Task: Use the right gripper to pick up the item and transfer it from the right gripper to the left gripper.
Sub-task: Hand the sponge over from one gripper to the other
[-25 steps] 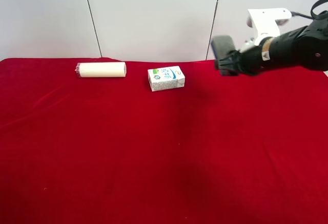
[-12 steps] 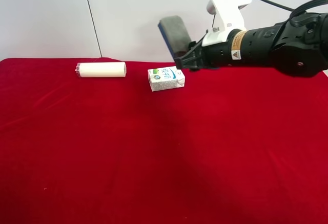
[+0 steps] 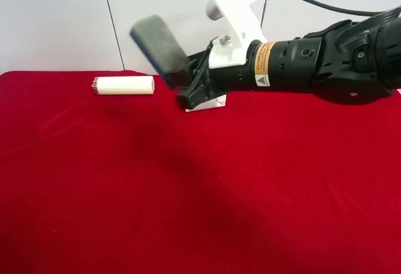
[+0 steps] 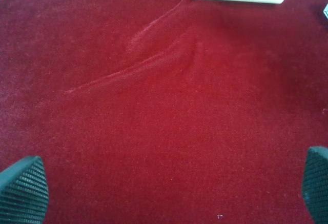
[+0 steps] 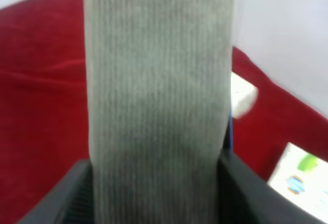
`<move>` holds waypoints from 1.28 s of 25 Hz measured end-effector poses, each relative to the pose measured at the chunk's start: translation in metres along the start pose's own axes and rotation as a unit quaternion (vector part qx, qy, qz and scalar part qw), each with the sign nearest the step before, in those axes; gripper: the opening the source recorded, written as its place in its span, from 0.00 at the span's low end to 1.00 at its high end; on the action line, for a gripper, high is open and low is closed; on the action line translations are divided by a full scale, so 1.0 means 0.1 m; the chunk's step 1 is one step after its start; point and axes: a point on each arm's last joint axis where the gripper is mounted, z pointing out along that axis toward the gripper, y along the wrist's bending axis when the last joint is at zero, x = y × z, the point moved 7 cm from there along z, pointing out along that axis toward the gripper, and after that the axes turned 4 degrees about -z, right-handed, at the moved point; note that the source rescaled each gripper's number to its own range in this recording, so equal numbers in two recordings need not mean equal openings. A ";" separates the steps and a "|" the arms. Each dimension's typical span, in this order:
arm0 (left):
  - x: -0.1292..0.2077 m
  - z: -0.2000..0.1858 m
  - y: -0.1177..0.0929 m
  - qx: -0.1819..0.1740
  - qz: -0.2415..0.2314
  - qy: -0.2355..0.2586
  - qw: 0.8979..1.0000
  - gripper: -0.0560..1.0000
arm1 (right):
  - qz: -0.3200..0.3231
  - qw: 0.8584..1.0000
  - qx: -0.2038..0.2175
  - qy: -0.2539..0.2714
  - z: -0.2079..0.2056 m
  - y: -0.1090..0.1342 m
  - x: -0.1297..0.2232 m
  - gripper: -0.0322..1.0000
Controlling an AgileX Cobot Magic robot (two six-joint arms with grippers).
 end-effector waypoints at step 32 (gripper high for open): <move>-0.55 0.32 -0.57 0.155 -0.063 -0.042 0.985 1.00 | -0.015 0.993 -0.077 -0.094 -0.04 0.27 -0.30 0.10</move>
